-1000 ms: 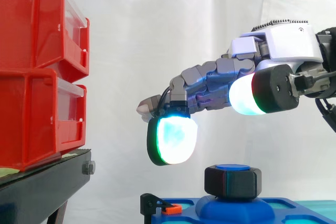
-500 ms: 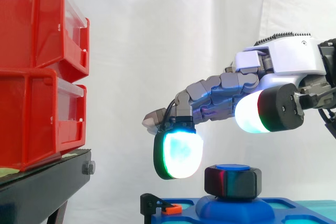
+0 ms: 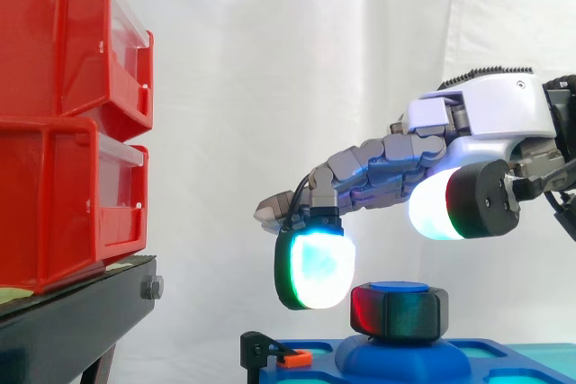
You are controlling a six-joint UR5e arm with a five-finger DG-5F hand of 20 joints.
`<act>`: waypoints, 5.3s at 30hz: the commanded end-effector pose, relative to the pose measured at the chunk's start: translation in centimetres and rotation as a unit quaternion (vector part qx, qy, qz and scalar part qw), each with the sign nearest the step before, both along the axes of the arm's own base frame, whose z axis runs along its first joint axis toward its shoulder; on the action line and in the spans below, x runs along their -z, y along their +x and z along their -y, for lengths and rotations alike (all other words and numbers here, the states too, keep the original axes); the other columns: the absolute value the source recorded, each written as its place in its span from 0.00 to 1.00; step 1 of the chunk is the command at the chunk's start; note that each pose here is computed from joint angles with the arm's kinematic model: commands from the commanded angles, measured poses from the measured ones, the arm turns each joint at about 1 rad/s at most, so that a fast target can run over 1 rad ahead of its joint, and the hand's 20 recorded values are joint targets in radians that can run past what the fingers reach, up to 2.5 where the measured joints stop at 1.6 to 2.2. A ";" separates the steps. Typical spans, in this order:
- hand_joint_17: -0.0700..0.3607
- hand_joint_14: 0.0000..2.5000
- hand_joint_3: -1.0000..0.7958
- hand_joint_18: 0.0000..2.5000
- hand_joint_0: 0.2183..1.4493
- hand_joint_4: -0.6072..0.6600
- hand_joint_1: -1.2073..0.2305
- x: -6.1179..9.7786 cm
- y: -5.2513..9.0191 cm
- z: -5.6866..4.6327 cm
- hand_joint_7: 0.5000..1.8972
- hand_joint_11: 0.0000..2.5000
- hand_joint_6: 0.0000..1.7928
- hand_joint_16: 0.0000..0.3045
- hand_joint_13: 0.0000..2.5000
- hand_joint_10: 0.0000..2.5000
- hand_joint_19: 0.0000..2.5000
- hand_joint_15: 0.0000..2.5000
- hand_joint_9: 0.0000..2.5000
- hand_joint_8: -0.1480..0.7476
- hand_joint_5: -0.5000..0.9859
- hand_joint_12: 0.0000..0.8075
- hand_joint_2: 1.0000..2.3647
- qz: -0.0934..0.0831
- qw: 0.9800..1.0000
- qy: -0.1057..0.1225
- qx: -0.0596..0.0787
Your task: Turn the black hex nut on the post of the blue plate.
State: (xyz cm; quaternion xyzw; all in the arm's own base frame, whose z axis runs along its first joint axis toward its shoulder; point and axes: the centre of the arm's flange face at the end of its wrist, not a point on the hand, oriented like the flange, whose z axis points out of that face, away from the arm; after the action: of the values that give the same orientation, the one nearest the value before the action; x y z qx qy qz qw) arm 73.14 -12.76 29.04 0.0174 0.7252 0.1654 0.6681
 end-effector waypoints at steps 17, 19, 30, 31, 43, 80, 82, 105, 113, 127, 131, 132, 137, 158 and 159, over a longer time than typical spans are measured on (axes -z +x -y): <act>0.46 0.00 0.28 0.00 0.21 0.64 0.62 0.4 -0.9 2.7 0.42 0.01 0.28 0.19 0.05 0.00 0.04 0.02 0.05 0.43 0.19 0.45 0.00 0.001 1.000 0.001 -0.011; 0.46 0.00 0.28 0.00 0.21 0.64 0.62 0.4 -1.0 3.2 0.43 0.01 0.28 0.19 0.05 0.00 0.04 0.01 0.05 0.43 0.19 0.45 0.00 0.003 1.000 0.001 -0.011; 0.46 0.00 0.28 0.00 0.20 0.64 0.62 0.1 -1.6 5.5 0.43 0.01 0.28 0.19 0.05 0.00 0.04 0.01 0.05 0.42 0.19 0.45 0.00 0.016 1.000 0.002 -0.020; 0.46 0.00 0.28 0.00 0.20 0.64 0.62 0.1 -1.6 5.7 0.43 0.01 0.28 0.19 0.05 0.00 0.04 0.01 0.05 0.42 0.19 0.45 0.00 0.019 1.000 0.002 -0.021; 0.46 0.00 0.28 0.00 0.20 0.64 0.60 -1.3 -0.6 4.4 0.41 0.00 0.28 0.19 0.06 0.00 0.03 0.01 0.06 0.43 0.19 0.46 0.00 0.034 0.999 0.010 -0.025; 0.46 0.00 0.28 0.00 0.20 0.64 0.62 -0.4 0.7 -2.0 0.42 0.01 0.28 0.19 0.05 0.00 0.04 0.01 0.05 0.42 0.19 0.45 0.00 0.020 0.999 0.009 -0.027; 0.46 0.00 0.28 0.00 0.21 0.64 0.62 -0.4 0.6 -1.9 0.42 0.01 0.28 0.19 0.05 0.00 0.03 0.02 0.05 0.42 0.19 0.45 0.00 0.018 0.999 0.009 -0.029; 0.46 0.00 0.28 0.00 0.21 0.64 0.62 0.5 -0.2 0.5 0.41 0.01 0.28 0.19 0.05 0.00 0.04 0.02 0.05 0.42 0.19 0.45 0.00 0.016 1.000 0.000 -0.024; 0.46 0.00 0.28 0.00 0.21 0.64 0.60 0.4 -0.1 0.6 0.40 0.00 0.28 0.19 0.06 0.00 0.02 0.01 0.06 0.43 0.19 0.46 0.00 0.022 0.999 -0.001 -0.024; 0.46 0.00 0.28 0.00 0.21 0.64 0.62 0.4 -0.1 0.6 0.41 0.01 0.28 0.19 0.05 0.00 0.04 0.01 0.05 0.42 0.19 0.45 0.00 0.022 0.999 -0.001 -0.024; 0.46 0.00 0.28 0.00 0.21 0.64 0.60 0.4 -0.1 0.4 0.40 0.00 0.28 0.19 0.06 0.00 0.03 0.01 0.06 0.43 0.19 0.45 0.00 0.021 1.000 -0.001 -0.024; 0.46 0.00 0.28 0.00 0.21 0.64 0.60 0.4 -0.1 0.4 0.40 0.00 0.28 0.19 0.06 0.00 0.03 0.01 0.06 0.43 0.19 0.45 0.00 0.021 1.000 -0.001 -0.024; 0.46 0.00 0.28 0.00 0.21 0.64 0.60 0.5 -0.1 0.2 0.40 0.00 0.28 0.19 0.06 0.00 0.02 0.01 0.06 0.43 0.19 0.45 0.00 0.020 1.000 -0.001 -0.024; 0.46 0.00 0.28 0.00 0.21 0.64 0.62 1.6 -0.2 0.0 0.41 0.01 0.28 0.19 0.05 0.00 0.04 0.02 0.05 0.42 0.19 0.45 0.00 0.031 0.999 -0.002 -0.020; 0.46 0.00 0.28 0.00 0.21 0.64 0.62 1.6 -0.2 0.1 0.41 0.01 0.28 0.19 0.05 0.00 0.04 0.02 0.05 0.42 0.19 0.45 0.00 0.030 0.999 -0.002 -0.020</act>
State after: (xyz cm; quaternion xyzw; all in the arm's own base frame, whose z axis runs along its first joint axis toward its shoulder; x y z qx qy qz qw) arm 72.98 -12.50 27.41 -0.0043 0.7053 0.1788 0.6859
